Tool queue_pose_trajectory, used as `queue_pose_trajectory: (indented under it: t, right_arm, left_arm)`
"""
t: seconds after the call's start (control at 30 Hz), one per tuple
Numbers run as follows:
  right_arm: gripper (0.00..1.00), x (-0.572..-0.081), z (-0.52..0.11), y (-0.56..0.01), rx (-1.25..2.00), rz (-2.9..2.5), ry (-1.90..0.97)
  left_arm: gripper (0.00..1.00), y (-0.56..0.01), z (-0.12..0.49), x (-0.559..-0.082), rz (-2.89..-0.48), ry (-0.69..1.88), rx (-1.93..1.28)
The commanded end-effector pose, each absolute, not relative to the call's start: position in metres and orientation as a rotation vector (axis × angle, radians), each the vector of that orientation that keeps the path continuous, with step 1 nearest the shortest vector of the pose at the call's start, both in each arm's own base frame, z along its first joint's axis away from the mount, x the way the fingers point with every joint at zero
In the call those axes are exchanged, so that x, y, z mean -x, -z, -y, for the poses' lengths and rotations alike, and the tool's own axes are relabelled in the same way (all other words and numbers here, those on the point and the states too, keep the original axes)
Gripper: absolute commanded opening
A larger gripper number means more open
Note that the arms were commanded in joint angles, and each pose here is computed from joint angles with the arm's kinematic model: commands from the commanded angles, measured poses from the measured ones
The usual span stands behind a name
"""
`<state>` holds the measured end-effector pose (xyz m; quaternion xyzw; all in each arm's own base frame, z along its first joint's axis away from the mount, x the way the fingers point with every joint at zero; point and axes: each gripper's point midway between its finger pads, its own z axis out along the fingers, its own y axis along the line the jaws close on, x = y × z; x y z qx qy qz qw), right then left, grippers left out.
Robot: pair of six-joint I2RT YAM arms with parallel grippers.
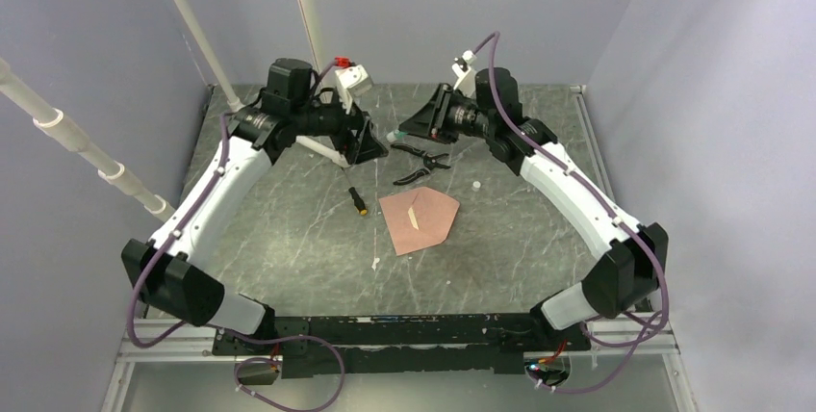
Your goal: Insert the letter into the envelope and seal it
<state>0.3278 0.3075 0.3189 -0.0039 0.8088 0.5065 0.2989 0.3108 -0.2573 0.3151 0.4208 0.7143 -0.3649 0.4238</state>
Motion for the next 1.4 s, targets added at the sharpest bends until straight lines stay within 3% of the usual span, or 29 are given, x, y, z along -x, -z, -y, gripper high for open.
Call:
queue_pose_trajectory:
  t: [0.0,0.1,0.23,0.53,0.73,0.93,0.97,1.03,1.37]
  right_arm:
    - [0.00,-0.340,-0.274,-0.332,0.064,-2.010,-1.103]
    - [0.00,-0.350,-0.252,-0.314,0.103,-2.000,-0.886]
    - [0.00,-0.353,-0.234,-0.279,0.127,-2.035,-0.649]
    - [0.00,-0.331,-0.242,-0.189,0.163,-2.147,-0.371]
    - [0.00,-0.309,-0.271,-0.152,0.272,-2.143,-0.389]
    - [0.00,-0.300,-0.287,-0.127,0.312,-2.167,-0.381]
    - [0.00,-0.301,-0.288,-0.122,0.313,-2.168,-0.373]
    - [0.00,-0.304,-0.292,-0.116,0.331,-2.158,-0.366]
    - [0.00,-0.308,-0.308,-0.089,0.419,-2.192,-0.347]
  left_arm:
    - [0.90,-0.356,0.245,-0.298,-1.654,0.897,-0.989]
    - [0.92,-0.356,0.237,-0.297,-1.669,0.902,-0.917]
    - [0.83,-0.331,0.237,-0.304,-1.805,0.963,-0.764]
    - [0.36,-0.220,0.261,-0.332,-2.173,1.217,-0.279]
    - [0.17,-0.156,0.280,-0.339,-2.324,1.253,-0.131]
    - [0.07,-0.099,0.281,-0.347,-2.470,1.115,0.042]
    - [0.10,-0.091,0.282,-0.346,-2.494,1.069,0.030]
    - [0.03,-0.076,0.283,-0.345,-2.539,0.958,0.002]
    - [0.03,-0.034,0.286,-0.332,-2.692,0.893,0.048]
